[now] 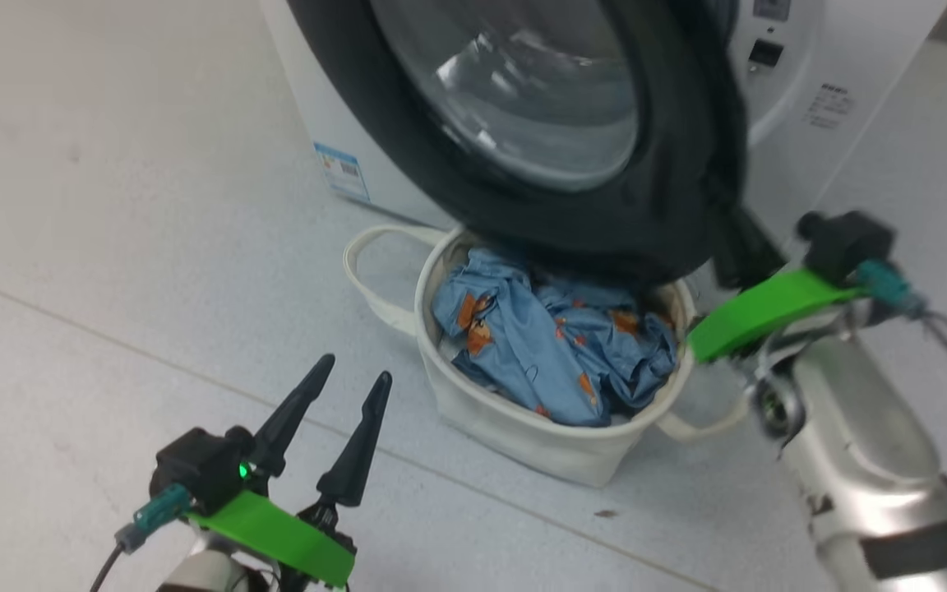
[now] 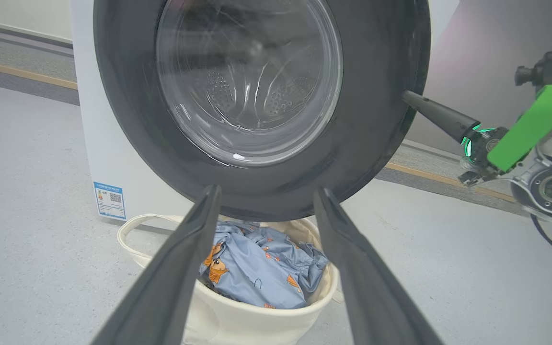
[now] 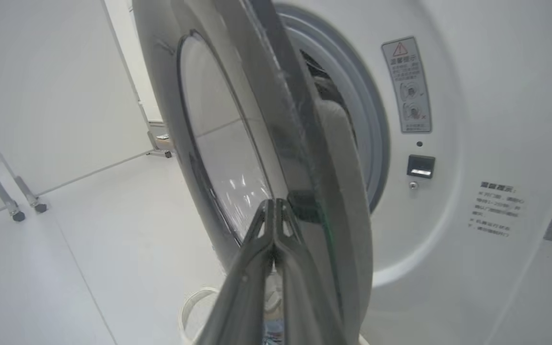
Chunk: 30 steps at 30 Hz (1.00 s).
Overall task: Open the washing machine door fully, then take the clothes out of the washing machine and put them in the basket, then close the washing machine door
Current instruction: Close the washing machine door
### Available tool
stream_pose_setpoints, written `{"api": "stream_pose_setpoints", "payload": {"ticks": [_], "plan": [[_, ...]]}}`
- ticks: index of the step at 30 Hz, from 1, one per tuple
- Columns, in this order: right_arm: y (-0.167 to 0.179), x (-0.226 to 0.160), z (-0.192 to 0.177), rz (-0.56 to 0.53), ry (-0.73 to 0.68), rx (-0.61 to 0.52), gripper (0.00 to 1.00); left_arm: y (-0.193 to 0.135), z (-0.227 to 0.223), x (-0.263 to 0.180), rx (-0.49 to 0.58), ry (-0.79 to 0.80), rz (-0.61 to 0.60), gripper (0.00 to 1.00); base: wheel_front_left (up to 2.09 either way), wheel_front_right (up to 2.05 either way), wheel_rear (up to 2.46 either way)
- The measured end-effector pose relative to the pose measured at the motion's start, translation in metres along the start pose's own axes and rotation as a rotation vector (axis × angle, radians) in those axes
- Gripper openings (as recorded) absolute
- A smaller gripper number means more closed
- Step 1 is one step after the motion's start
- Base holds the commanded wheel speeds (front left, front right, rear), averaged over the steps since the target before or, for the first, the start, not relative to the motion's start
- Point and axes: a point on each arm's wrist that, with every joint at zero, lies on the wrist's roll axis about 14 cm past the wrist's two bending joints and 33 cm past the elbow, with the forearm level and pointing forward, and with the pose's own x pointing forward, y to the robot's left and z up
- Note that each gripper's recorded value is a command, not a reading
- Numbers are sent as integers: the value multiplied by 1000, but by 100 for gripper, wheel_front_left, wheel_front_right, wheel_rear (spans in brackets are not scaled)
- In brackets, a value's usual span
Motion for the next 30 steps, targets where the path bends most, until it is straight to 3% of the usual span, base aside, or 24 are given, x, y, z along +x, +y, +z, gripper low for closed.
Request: {"api": "stream_pose_setpoints", "payload": {"ticks": [9,18,24,30], "plan": [[-77,34,3,-176,-39,1,0,11,-10,19,6,32,12,100,0,0,0],[-95,59,6,-220,-38,35,0,19,-10,19,8,33,37,100,0,0,0],[-115,58,31,-275,-85,11,0,20,-6,16,6,24,43,100,0,0,0],[-99,53,43,-241,-103,-4,0,15,2,15,12,5,27,100,0,0,0]]}}
